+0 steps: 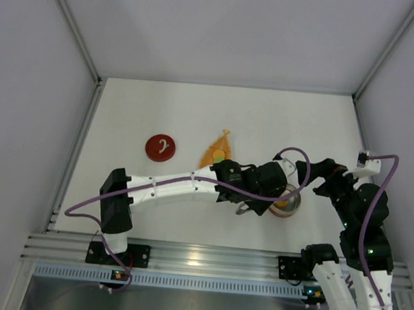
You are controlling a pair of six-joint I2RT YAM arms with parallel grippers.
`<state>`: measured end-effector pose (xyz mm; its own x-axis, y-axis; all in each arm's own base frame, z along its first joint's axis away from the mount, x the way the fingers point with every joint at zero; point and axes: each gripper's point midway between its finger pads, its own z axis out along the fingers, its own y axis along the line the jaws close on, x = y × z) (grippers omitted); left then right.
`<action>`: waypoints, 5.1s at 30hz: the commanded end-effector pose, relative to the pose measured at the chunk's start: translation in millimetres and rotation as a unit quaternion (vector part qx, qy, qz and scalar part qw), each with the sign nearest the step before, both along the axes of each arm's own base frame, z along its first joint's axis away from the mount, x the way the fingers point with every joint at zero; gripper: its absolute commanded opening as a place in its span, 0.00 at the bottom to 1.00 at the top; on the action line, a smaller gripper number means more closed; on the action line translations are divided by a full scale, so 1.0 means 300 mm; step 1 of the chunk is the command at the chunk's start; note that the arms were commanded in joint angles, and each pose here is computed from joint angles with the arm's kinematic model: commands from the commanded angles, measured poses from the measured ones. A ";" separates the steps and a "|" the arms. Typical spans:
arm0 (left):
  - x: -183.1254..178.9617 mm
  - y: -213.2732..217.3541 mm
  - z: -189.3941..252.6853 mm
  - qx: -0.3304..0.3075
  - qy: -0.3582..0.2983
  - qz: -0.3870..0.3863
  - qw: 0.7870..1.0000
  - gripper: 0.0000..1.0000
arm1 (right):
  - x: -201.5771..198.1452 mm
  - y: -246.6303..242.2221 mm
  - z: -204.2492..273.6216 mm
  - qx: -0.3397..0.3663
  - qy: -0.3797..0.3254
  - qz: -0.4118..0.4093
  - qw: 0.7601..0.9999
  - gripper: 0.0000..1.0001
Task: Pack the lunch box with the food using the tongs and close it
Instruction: Place the fake food in the packing box, then pick up the fake food from the plate, then place the fake food in the packing box.
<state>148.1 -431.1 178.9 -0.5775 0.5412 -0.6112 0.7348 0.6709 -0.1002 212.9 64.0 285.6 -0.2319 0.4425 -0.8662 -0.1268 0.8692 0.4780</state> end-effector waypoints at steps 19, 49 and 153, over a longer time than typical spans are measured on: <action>0.287 0.482 0.143 -0.025 -0.063 0.212 0.975 0.52 | 0.006 -0.008 0.043 -0.001 -0.014 -0.004 1.000 0.99; 0.359 0.531 -0.113 0.015 -0.003 0.227 0.974 0.51 | 0.006 -0.006 0.023 -0.002 -0.010 -0.003 1.000 0.99; -0.019 0.039 0.031 0.005 -0.031 0.022 0.999 0.51 | 0.000 -0.011 0.030 -0.001 -0.009 -0.007 1.000 0.99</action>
<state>141.0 -422.1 167.1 -0.5708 0.5589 -0.6016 0.7177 0.6954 -0.0349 214.7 65.4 283.4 -0.2447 0.4409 -0.8635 -0.1268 0.8684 0.4793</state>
